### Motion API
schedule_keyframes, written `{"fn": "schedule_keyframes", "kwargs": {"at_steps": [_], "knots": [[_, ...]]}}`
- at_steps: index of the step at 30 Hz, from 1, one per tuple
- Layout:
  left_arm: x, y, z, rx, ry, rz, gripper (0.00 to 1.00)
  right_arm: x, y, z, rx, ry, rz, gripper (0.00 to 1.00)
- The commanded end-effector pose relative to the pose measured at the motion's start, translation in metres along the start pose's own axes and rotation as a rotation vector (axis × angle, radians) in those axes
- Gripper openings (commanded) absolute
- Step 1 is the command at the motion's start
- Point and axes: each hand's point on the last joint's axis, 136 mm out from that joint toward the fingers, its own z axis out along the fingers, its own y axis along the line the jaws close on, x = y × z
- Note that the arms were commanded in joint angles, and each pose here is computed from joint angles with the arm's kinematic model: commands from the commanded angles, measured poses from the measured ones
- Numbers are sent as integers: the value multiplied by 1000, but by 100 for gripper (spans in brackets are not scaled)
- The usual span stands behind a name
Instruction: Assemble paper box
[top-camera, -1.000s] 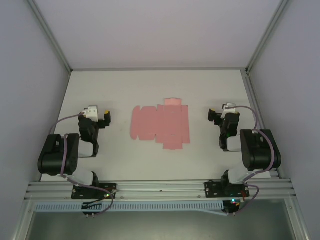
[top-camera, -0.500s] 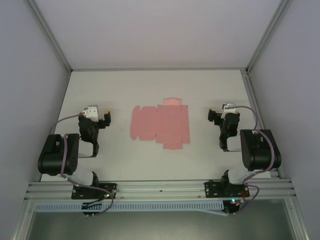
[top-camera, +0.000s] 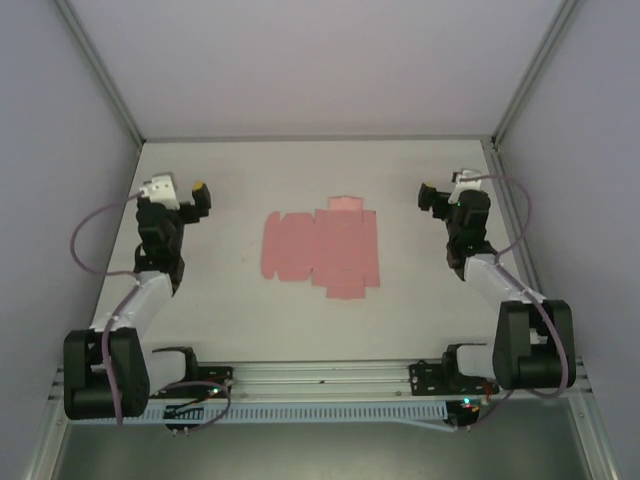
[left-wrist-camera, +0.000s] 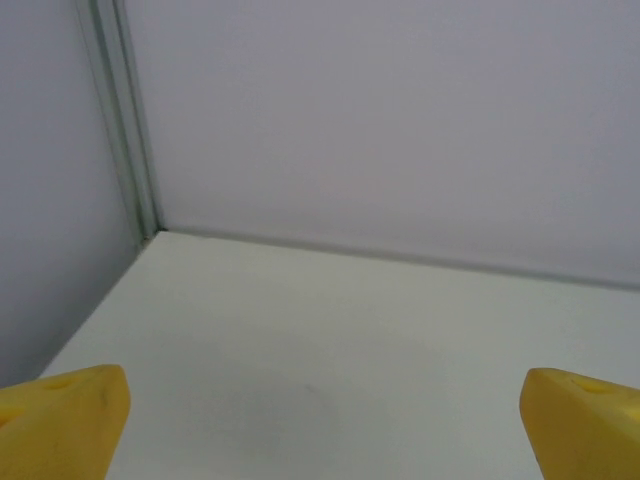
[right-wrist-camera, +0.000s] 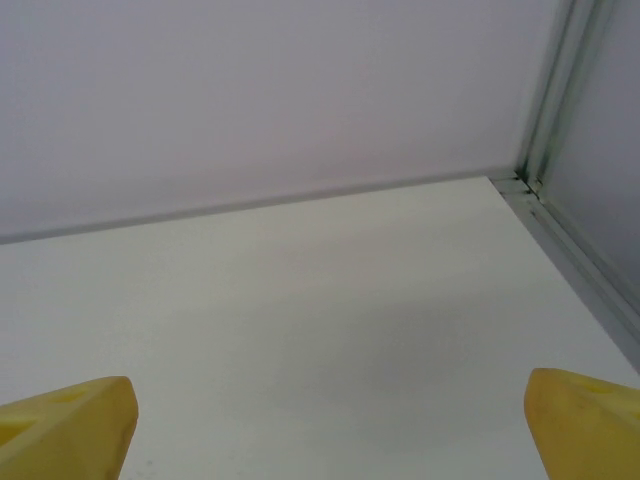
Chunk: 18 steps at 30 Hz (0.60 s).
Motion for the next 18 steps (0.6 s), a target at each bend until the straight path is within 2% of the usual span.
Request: {"fn": "schedule_keyframes", "kwargs": {"at_steps": [1,4,7,9,12,16,18], "knots": [[35,-18,-9,73,292,-164,100,23,31,-10,-23,225,9,100],[42,-47,-16,182,405,-252,100,30,71,-17,-94,352,31,100],[61,-72,-22,239,530,-328,100,53,107,-26,-121,486,41,99],[77,-93,-26,303,621,-335,99,77,125,-29,-128,591,69,93],[106,-114,-28,329,734,-329,100,112,154,-30,-184,713,90,84],[141,-137,-29,371,867,-294,100,143,164,-22,-162,779,92,69],[161,-152,-31,412,930,-276,100,153,160,-17,-129,795,89,65]]}}
